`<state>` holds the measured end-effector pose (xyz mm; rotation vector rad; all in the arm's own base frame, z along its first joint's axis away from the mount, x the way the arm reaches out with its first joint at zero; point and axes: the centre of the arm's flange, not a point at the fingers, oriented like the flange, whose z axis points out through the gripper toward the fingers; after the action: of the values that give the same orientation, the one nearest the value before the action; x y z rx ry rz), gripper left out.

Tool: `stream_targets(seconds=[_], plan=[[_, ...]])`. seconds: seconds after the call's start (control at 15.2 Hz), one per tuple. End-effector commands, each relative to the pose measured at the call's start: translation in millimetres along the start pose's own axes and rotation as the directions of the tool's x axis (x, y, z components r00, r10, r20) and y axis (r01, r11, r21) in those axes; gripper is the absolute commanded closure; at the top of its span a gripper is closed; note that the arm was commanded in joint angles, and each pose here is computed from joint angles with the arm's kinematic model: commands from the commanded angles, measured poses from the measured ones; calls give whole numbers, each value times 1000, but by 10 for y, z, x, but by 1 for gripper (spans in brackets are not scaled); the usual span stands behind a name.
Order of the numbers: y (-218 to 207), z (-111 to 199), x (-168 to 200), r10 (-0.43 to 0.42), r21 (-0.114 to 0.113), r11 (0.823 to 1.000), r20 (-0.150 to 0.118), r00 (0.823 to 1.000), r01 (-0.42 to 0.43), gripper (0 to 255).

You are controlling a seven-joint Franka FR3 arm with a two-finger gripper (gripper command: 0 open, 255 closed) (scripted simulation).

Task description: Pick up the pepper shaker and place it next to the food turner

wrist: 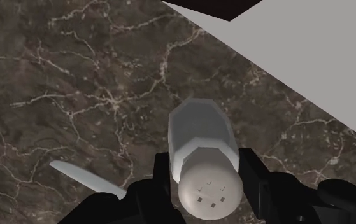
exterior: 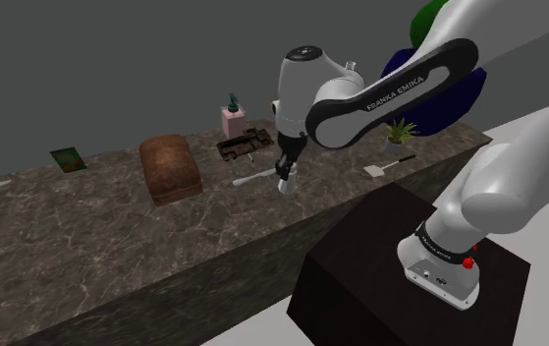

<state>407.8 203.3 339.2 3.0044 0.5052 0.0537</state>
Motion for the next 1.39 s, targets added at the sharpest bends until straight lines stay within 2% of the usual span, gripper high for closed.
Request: stream_targets(seconds=[0.0, 0.99, 1.32], plan=[[13, -104, 6, 0, 0, 1000, 0, 1000, 0, 255], [86, -848, 20, 0, 0, 1000, 0, 1000, 0, 255], [665, -798, -293, 0, 0, 1000, 0, 1000, 0, 255]])
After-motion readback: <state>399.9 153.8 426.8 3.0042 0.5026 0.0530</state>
